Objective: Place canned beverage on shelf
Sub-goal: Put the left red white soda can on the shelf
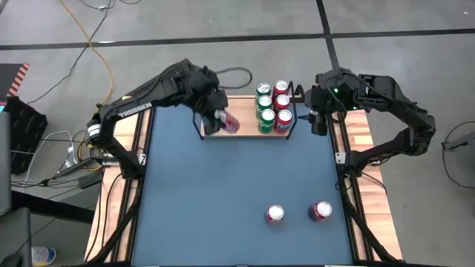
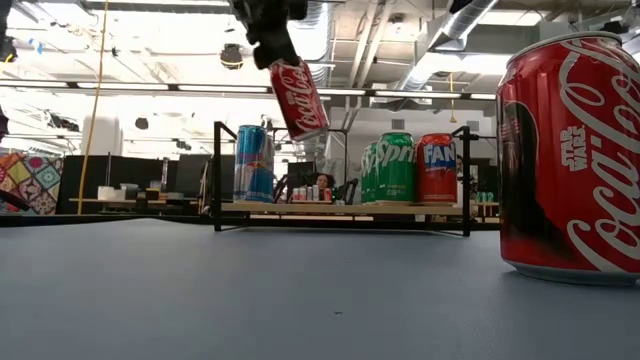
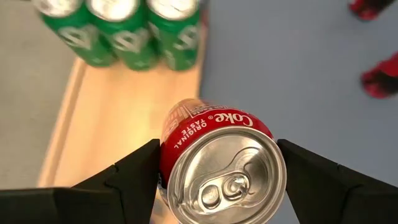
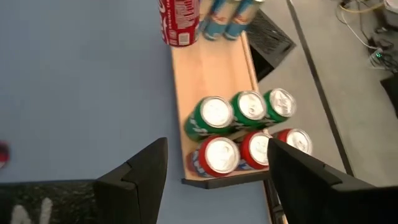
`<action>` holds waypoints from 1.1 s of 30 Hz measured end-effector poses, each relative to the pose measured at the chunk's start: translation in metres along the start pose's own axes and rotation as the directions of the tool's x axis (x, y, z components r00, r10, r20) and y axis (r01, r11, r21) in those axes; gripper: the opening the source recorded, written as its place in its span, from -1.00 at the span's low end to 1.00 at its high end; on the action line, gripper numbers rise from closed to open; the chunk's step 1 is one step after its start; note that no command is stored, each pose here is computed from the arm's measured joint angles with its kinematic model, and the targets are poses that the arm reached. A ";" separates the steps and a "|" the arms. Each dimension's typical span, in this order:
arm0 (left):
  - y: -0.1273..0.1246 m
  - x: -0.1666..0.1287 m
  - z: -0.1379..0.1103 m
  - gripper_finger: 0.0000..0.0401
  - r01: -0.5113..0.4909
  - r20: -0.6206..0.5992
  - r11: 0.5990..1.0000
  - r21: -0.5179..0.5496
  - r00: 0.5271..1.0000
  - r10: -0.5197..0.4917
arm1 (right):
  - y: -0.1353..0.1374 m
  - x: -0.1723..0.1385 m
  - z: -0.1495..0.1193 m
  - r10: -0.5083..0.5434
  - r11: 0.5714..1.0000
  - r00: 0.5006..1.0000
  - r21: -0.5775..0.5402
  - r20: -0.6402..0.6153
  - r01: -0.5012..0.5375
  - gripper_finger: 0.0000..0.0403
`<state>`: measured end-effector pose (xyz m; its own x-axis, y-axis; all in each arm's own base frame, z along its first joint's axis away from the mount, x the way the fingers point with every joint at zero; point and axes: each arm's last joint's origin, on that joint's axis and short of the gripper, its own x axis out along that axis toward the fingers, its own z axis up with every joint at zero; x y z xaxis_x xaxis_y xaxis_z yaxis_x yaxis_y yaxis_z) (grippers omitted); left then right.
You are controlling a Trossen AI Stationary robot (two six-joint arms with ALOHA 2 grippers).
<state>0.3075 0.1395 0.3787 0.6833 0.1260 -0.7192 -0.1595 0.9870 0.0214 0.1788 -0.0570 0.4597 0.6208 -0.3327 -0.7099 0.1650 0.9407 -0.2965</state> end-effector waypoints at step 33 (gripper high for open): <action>0.124 0.107 0.017 0.34 0.001 -0.248 0.958 0.287 0.966 0.073 | -0.024 0.006 -0.003 -0.080 0.989 0.997 0.125 -0.010 0.081 0.29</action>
<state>0.3730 0.2773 0.3157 0.4717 0.1692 -0.8654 0.0522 0.9743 0.2189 0.1766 -0.0816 0.4604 0.5976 -0.4076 -0.6904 0.3088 0.9117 -0.2710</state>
